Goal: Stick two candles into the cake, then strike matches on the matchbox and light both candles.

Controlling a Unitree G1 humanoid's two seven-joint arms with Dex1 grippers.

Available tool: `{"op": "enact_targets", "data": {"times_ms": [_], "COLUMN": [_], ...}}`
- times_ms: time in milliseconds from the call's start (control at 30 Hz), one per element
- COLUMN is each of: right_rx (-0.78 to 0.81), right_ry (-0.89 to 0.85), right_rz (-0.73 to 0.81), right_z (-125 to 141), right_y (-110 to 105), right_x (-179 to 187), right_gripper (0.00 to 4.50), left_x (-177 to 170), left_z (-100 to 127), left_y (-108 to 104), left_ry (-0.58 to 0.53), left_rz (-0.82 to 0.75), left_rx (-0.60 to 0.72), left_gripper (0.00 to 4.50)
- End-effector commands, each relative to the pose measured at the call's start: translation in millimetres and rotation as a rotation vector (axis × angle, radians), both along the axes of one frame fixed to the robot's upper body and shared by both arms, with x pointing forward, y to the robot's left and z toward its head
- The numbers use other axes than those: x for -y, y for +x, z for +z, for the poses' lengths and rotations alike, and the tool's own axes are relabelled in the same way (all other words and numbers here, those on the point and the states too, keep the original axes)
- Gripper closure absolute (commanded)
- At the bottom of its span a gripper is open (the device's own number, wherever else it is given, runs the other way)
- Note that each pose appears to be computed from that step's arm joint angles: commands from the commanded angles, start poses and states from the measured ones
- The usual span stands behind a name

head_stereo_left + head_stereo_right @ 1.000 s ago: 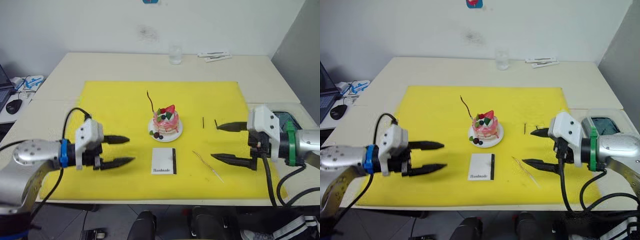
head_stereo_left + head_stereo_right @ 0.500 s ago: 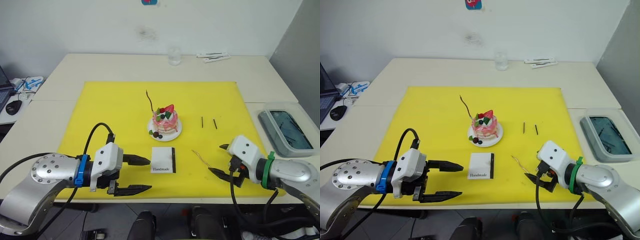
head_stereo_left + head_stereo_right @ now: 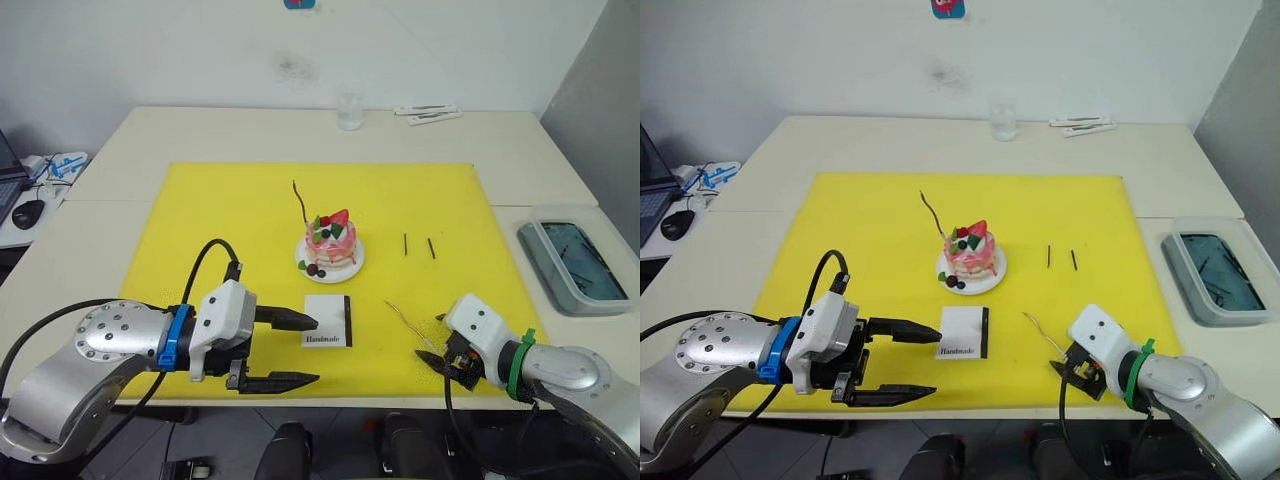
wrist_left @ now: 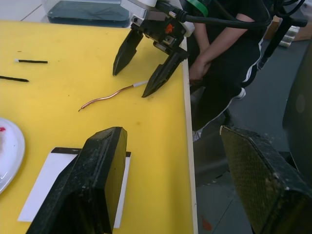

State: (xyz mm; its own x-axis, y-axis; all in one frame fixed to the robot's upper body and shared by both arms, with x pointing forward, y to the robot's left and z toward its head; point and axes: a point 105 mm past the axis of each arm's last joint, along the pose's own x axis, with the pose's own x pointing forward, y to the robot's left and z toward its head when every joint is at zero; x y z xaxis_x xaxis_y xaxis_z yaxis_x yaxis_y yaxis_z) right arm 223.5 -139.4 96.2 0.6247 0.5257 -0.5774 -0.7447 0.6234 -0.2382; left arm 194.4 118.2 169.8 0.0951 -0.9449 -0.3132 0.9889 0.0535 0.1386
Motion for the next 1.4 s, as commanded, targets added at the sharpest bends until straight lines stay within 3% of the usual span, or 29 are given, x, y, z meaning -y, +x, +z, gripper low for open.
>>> {"op": "enact_targets", "data": {"times_ms": [33, 267, 300, 600, 767, 867, 1067, 1400], "right_rx": [-0.002, -0.017, -0.017, -0.020, 0.030, 0.026, -0.047, -0.068], "right_ry": [0.006, 0.013, 0.014, 0.123, 0.084, -0.020, -0.172, -0.145], "right_rz": [-0.024, -0.036, -0.037, 0.020, 0.022, 0.053, 0.156, 0.128], "right_z": [0.3, 2.1, 2.8, 31.5, 57.7, 58.4, 42.8, 37.4], "right_y": [-0.5, -1.2, -1.3, -3.1, 15.4, 19.9, 8.9, -5.6], "right_x": [1.0, 1.6, 1.7, -4.2, 24.5, 48.6, 87.8, 134.8], "right_gripper": [1.99, 4.36, 4.44, 4.44, 4.44, 4.44, 4.44, 4.44], "left_x": [6.3, 8.5, 8.7, 6.1, 6.2, 7.1, 9.7, 12.3], "left_z": [6.5, 5.0, 5.1, 4.7, 4.9, 4.3, 4.6, 5.1], "left_y": [-3.9, -0.8, -0.6, 1.2, 1.7, 1.1, -0.5, -6.4], "left_ry": [-0.004, -0.004, -0.004, 0.005, 0.006, 0.007, 0.002, -0.008], "left_rz": [-0.033, -0.025, -0.023, -0.007, -0.005, -0.010, -0.021, -0.030], "left_rx": [0.043, 0.050, 0.050, 0.052, 0.052, 0.048, 0.043, 0.018], "left_gripper": [1.07, 1.07, 1.07, 1.07, 1.07, 1.07, 1.07, 1.07]}}
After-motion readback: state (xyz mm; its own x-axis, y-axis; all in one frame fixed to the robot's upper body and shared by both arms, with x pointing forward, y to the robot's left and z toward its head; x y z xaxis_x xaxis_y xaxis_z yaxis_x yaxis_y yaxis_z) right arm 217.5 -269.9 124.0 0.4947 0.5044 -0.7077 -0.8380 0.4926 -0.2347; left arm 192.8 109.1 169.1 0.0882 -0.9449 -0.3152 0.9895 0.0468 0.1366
